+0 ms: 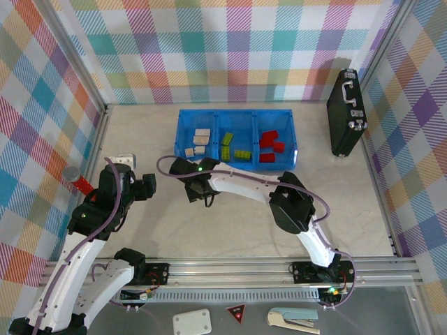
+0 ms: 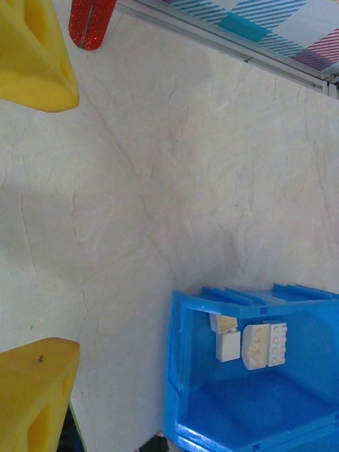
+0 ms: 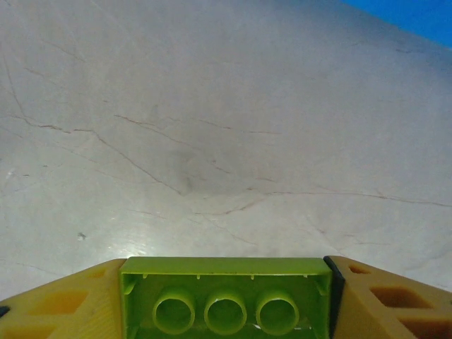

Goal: Sort the legos into containers by color
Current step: Pick up the lego from the center of the table, then place the lego in the container.

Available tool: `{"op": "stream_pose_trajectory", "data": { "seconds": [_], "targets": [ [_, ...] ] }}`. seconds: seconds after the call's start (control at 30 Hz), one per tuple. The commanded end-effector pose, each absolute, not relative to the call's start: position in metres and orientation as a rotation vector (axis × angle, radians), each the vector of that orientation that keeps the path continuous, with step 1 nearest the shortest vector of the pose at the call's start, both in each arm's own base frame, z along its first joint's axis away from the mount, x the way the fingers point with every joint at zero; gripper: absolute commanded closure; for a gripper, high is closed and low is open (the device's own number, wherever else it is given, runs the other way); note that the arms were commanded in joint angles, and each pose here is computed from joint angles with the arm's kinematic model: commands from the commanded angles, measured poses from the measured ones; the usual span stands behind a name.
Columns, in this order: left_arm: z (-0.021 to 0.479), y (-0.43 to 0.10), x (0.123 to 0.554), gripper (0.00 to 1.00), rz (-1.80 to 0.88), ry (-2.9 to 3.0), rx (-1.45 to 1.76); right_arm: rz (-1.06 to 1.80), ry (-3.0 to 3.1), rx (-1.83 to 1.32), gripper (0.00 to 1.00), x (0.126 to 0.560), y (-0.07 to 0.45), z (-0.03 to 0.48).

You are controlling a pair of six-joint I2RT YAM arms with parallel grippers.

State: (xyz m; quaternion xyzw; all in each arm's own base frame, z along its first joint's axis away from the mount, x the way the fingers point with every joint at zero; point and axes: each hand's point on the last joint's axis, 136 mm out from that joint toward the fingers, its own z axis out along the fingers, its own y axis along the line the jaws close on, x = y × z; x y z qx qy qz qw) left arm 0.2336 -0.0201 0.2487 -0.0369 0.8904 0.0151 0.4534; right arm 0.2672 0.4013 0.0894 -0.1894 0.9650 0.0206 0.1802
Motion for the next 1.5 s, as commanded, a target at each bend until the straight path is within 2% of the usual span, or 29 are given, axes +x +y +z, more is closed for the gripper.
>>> {"op": "stream_pose_trajectory", "data": {
  "seconds": [0.0,0.23,0.53,1.0,1.47],
  "targets": [
    [0.249,-0.016,0.237,0.17,0.051,2.179,-0.113,0.027,2.731,-0.665,0.39,0.264,0.380,0.109],
    [0.250,-0.016,0.237,0.17,0.051,2.177,-0.114,-0.081,2.714,-0.828,0.41,0.279,0.340,0.127],
    [0.250,-0.017,0.237,0.17,0.048,2.178,-0.112,-0.303,2.551,-1.045,0.43,0.327,0.300,0.149],
    [0.250,-0.016,0.236,0.17,0.053,2.179,-0.117,-0.563,2.302,-1.149,0.43,0.424,0.297,0.150],
    [0.250,-0.015,0.236,0.17,0.054,2.176,-0.121,-0.547,2.195,-1.191,0.37,0.493,0.297,0.121]
  ]
}}
